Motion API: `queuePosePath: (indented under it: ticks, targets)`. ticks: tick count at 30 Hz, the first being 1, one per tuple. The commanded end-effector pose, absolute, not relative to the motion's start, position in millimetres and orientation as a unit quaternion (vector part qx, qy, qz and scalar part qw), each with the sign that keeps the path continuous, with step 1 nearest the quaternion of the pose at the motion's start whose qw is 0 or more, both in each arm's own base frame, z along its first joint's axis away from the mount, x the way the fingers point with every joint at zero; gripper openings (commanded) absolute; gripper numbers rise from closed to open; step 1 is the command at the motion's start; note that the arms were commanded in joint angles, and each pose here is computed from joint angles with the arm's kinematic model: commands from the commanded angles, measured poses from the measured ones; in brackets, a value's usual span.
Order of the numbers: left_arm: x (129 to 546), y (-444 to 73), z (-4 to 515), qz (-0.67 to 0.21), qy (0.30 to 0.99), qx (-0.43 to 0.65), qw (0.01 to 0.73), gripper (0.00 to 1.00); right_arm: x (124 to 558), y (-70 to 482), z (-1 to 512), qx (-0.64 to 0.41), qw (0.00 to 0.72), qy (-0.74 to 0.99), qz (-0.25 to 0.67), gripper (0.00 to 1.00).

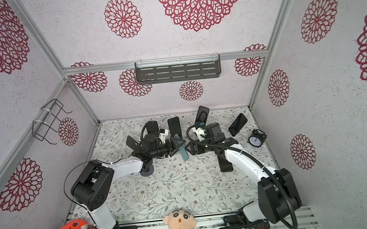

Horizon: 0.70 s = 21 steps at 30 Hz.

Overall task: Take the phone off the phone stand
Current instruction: 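Hold teal phone upright between both grippers in front of the stands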

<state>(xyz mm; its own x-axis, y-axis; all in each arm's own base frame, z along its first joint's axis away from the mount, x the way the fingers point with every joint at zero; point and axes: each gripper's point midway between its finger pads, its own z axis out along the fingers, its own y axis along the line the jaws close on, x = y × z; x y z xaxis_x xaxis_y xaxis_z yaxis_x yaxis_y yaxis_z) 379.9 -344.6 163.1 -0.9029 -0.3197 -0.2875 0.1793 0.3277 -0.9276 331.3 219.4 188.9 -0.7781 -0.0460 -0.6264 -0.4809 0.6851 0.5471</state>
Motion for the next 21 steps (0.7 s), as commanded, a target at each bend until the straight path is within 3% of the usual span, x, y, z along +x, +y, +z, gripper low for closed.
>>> queuePosePath:
  ticks: [1, 4, 14, 21]
  targets:
    - [376.7, -350.3, 216.4, -0.638, 0.726, 0.027, 0.255, 0.11, 304.5, 232.6, 229.1, -0.180, 0.269, 0.787, 0.525, 0.83]
    - [370.1, -352.1, 233.6, -0.662, 0.701, 0.053, 0.260, 0.00, 304.1, 230.2, 239.7, -0.173, 0.268, 0.756, 0.572, 0.84]
    - [356.4, -354.5, 261.5, -0.715, 0.641, 0.097, 0.261, 0.00, 284.7, 242.7, 270.5, -0.198, 0.256, 0.679, 0.659, 0.99]
    - [353.5, -354.2, 275.4, -0.742, 0.610, 0.103, 0.260, 0.00, 284.3, 256.1, 265.2, -0.205, 0.242, 0.681, 0.660, 0.99]
